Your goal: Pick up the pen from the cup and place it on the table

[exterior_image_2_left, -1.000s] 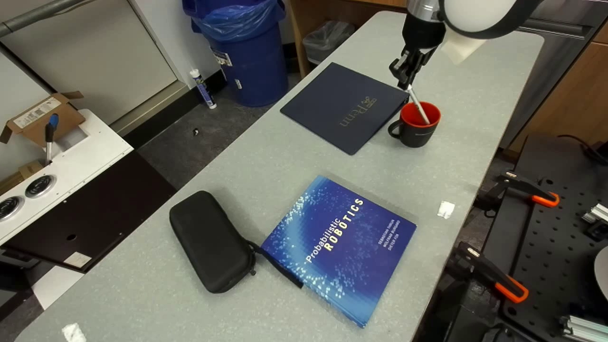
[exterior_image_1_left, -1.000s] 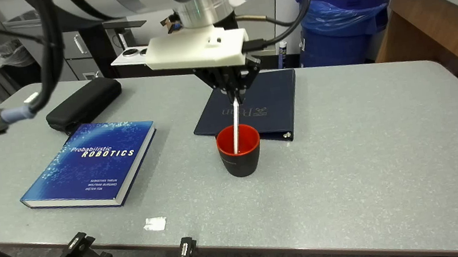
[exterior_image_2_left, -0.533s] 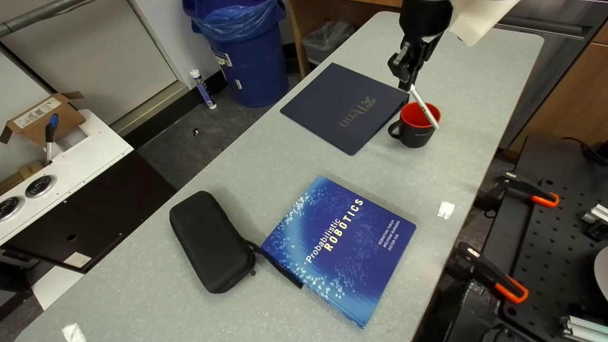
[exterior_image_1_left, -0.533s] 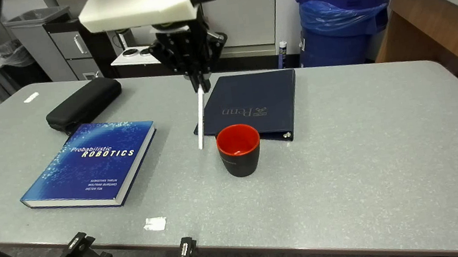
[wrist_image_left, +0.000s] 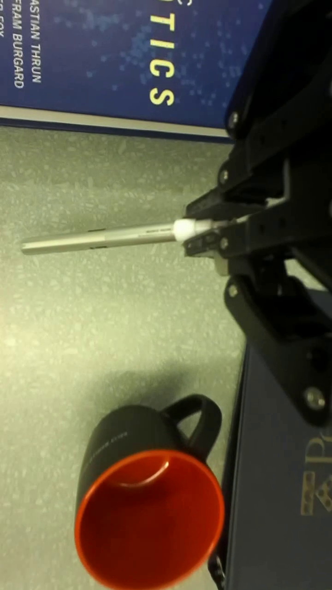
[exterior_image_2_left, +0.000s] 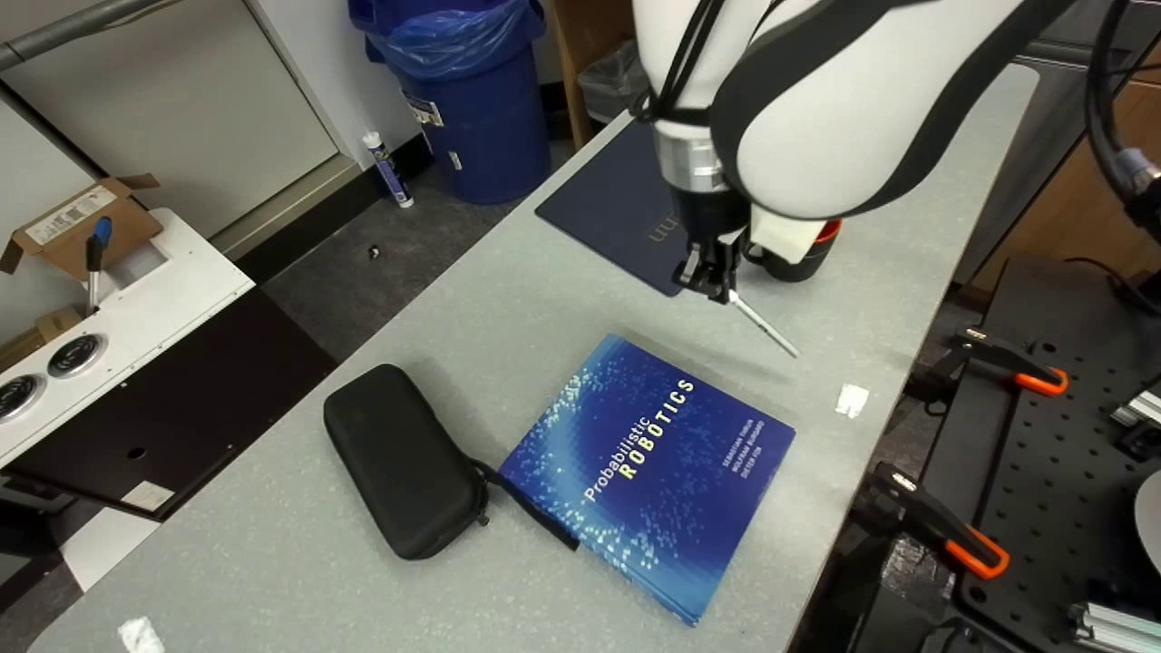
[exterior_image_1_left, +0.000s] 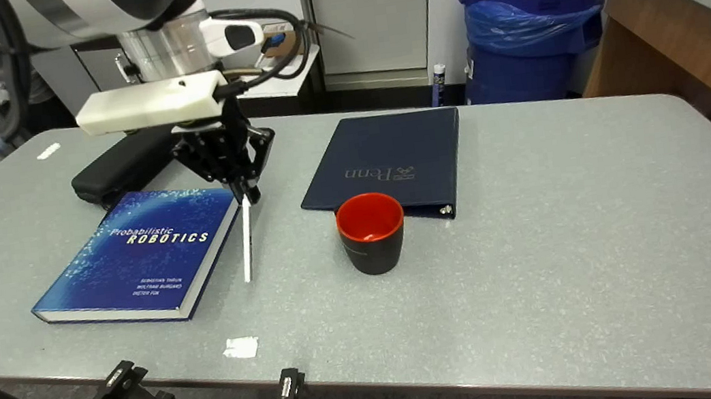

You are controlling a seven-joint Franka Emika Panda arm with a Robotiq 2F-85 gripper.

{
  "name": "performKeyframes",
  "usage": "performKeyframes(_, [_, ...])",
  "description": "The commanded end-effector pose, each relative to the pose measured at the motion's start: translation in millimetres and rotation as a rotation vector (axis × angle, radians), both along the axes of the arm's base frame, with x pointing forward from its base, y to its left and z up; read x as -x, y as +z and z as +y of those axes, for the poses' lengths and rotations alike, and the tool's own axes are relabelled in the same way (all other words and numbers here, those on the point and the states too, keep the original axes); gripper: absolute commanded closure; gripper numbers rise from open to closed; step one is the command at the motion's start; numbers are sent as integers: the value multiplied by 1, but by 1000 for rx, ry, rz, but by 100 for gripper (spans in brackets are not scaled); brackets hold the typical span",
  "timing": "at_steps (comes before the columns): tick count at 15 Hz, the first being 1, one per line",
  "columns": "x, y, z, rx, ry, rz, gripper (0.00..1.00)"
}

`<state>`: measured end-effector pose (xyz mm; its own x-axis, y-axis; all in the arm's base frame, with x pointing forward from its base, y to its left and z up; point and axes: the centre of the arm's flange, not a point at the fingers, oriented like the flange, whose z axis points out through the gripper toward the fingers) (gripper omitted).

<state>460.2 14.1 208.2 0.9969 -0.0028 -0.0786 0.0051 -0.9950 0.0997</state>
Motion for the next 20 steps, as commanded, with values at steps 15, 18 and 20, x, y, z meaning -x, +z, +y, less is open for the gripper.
performKeyframes(15, [-66,-55,7,78,-76,-3,0])
performKeyframes(18, [-60,-51,3,62,-61,8,0])
performKeyframes(20, [-60,-51,2,63,-62,9,0])
